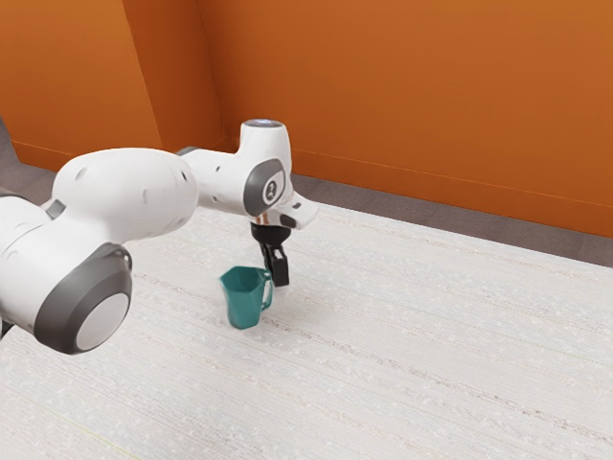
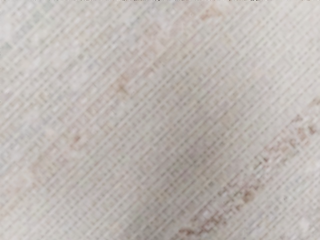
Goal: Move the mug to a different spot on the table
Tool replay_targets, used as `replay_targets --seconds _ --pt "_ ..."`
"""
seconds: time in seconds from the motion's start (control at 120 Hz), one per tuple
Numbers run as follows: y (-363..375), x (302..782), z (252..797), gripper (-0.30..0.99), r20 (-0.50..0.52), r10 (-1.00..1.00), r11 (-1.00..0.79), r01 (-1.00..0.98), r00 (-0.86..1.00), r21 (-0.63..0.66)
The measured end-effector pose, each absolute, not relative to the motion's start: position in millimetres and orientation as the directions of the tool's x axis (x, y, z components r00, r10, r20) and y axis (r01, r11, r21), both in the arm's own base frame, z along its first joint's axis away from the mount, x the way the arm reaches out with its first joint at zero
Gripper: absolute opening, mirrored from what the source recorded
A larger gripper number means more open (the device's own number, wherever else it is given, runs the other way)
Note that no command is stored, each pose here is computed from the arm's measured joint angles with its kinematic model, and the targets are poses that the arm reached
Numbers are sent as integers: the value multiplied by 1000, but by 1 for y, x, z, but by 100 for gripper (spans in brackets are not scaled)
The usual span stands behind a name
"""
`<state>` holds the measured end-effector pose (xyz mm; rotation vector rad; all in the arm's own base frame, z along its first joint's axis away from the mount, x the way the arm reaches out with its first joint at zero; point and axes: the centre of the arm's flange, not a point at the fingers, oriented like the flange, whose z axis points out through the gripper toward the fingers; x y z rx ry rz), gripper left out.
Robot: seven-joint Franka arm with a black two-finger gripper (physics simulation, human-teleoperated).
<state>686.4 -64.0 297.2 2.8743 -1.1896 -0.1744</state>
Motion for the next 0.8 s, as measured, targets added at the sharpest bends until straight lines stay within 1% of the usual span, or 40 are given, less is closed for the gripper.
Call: replay_targets --seconds 0.483,0.533,0.567,0.6,0.7,0.75,0.8 --pt "-67 687 302 69 -85 -707 -707 -704 702 61" --pt "-69 687 310 69 -74 -709 -705 -707 702 56" --pt "-69 687 327 69 -53 -711 -703 -710 701 47" --pt "-70 686 355 69 -18 -718 -696 -717 696 30" --pt "-73 669 468 69 106 -743 -666 -745 661 -30" --pt "-68 656 502 69 120 -741 -668 -744 661 -24" --pt "-62 642 526 69 108 -723 -686 -728 683 13"
